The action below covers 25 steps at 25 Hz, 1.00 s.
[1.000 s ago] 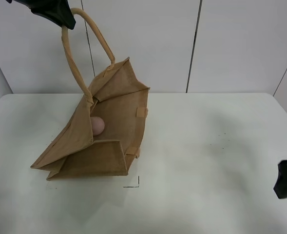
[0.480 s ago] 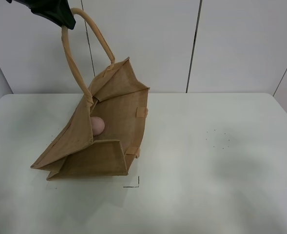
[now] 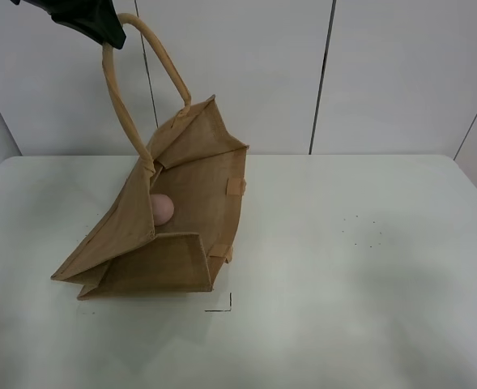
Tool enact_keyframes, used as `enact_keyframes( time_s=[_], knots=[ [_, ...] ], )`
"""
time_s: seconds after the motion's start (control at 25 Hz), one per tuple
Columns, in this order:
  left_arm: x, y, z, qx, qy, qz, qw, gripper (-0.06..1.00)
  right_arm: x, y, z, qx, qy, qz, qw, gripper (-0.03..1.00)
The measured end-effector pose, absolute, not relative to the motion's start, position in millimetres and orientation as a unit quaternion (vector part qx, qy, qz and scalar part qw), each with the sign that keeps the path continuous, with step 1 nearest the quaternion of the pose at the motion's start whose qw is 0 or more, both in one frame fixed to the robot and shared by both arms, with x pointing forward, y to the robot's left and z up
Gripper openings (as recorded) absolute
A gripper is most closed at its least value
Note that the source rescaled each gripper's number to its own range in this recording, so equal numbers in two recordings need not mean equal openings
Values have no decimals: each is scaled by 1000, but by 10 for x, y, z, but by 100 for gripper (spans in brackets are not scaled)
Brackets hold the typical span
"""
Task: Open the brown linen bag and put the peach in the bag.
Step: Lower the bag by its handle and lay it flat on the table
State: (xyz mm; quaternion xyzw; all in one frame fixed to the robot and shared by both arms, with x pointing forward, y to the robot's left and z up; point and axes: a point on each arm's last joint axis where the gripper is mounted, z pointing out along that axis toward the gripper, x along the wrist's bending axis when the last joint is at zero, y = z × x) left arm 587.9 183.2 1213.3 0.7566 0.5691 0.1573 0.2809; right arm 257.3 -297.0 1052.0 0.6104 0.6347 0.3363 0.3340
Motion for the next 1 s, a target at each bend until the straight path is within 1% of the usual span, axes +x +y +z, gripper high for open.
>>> enact_keyframes(
  time_s=[0.24, 0.48, 0.6, 0.72, 0.84, 1.0],
  knots=[
    [5879, 1832, 12133, 757, 569, 157, 281, 0, 2375, -2971, 10531, 588, 612, 374, 374, 100],
    [5884, 1821, 12083, 759, 570, 148, 277, 0, 2357, -2973, 10530, 586, 610, 377, 378, 100],
    [5899, 1806, 11922, 765, 576, 128, 258, 0, 2357, -2973, 10530, 586, 610, 377, 378, 100],
    [5924, 1794, 11672, 771, 584, 107, 231, 0, 2357, -2973, 10530, 586, 610, 377, 378, 100],
    [5971, 1780, 11425, 770, 588, 101, 224, 0, 2357, -2973, 10530, 586, 610, 377, 378, 100],
    [6027, 1766, 11102, 763, 596, 103, 228, 0, 2357, -2973, 10530, 586, 610, 377, 378, 100]
  ],
)
